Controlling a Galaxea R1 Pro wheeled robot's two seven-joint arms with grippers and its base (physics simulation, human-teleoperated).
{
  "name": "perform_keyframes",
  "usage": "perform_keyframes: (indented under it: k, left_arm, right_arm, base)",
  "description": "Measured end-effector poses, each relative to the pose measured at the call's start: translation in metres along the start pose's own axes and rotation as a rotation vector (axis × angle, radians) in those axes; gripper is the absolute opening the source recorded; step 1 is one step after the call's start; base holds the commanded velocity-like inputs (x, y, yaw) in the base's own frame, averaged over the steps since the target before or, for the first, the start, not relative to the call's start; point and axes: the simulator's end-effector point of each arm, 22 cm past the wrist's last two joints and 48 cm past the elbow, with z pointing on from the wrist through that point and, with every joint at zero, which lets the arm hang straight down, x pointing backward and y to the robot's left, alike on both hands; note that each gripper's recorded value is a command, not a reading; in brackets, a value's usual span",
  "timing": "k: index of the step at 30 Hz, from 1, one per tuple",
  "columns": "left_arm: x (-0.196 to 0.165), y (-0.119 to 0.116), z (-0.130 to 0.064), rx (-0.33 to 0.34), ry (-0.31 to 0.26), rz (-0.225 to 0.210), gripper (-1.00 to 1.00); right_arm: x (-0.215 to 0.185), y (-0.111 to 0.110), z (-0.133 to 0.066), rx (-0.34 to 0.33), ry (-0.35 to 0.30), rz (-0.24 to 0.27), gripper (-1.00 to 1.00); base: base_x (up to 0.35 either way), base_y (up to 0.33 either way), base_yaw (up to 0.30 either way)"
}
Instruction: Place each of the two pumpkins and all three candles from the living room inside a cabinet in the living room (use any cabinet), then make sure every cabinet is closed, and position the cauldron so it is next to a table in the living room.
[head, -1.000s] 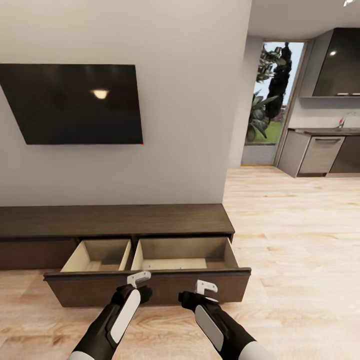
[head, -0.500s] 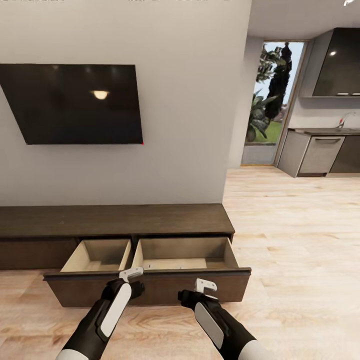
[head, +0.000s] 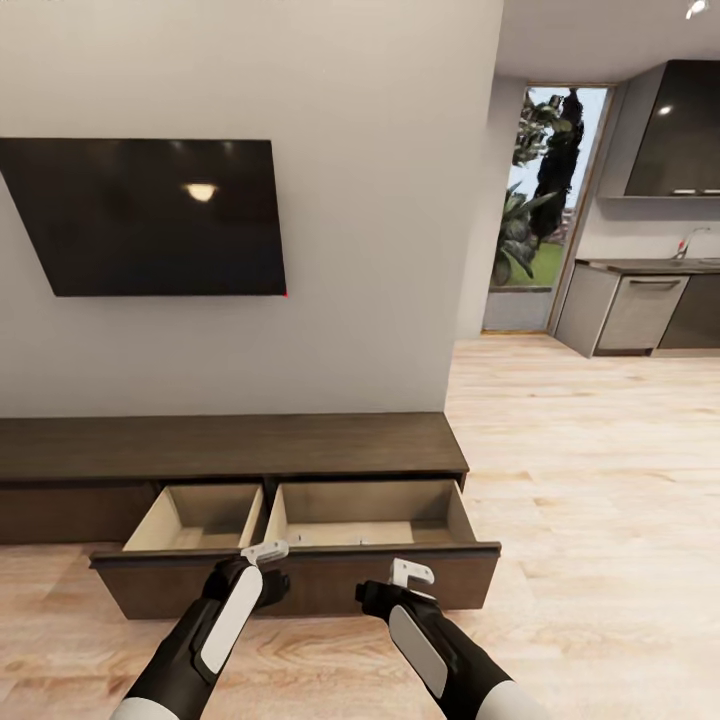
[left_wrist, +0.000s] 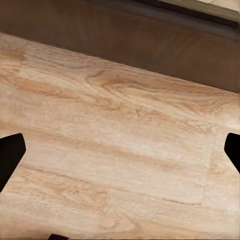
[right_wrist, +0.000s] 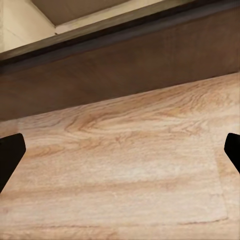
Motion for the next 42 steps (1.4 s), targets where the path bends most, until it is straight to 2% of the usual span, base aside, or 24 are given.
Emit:
perform_keyframes:
  k: [13, 19, 23, 25, 29, 31, 35, 37, 40, 42]
  left_arm:
    - [-0.012, -0.001, -0.020, -0.004, 0.001, 0.003, 1.00]
    - [-0.017, 0.000, -0.029, -0.008, 0.002, 0.003, 1.00]
    - [-0.013, 0.006, -0.029, -0.026, 0.024, 0.006, 1.00]
    - [0.000, 0.019, -0.022, -0.057, 0.063, 0.013, 1.00]
    - [0.042, 0.048, -0.005, -0.127, 0.167, 0.026, 1.00]
    - [0.073, 0.072, 0.008, -0.184, 0.211, 0.010, 1.00]
    - [0.098, 0.111, 0.019, -0.277, 0.197, -0.028, 1.00]
    - [0.109, 0.123, 0.020, -0.304, 0.199, -0.034, 1.00]
    - [0.124, 0.134, 0.025, -0.286, 0.186, -0.033, 1.00]
    - [0.145, 0.151, 0.030, -0.269, 0.188, -0.017, 1.00]
  right_arm:
    - [-0.009, 0.004, -0.016, 0.004, 0.012, 0.002, 1.00]
    - [-0.001, -0.006, -0.020, 0.036, 0.043, 0.002, 1.00]
    - [0.025, -0.034, -0.018, 0.097, 0.095, 0.000, 1.00]
    - [0.034, -0.044, -0.019, 0.122, 0.106, 0.004, 1.00]
    - [0.040, -0.063, -0.021, 0.168, 0.088, 0.020, 1.00]
    - [0.050, -0.080, -0.023, 0.208, 0.092, 0.024, 1.00]
    - [0.063, -0.100, -0.029, 0.258, 0.095, 0.027, 1.00]
    - [0.062, -0.107, -0.032, 0.274, 0.081, 0.029, 1.00]
    - [0.061, -0.114, -0.037, 0.294, 0.050, 0.034, 1.00]
    - [0.077, -0.121, -0.043, 0.306, 0.061, 0.040, 1.00]
  base:
    - [-0.163, 0.000, 0.027]
    - [-0.024, 0.000, 0.079]
    - [-0.002, 0.000, 0.086]
    - [-0.001, 0.000, 0.087]
    - [0.000, 0.000, 0.087]
    - [0.000, 0.000, 0.087]
    - [0.000, 0.000, 0.087]
    - [0.000, 0.000, 0.087]
    - [0.000, 0.000, 0.087]
    - [0.000, 0.000, 0.087]
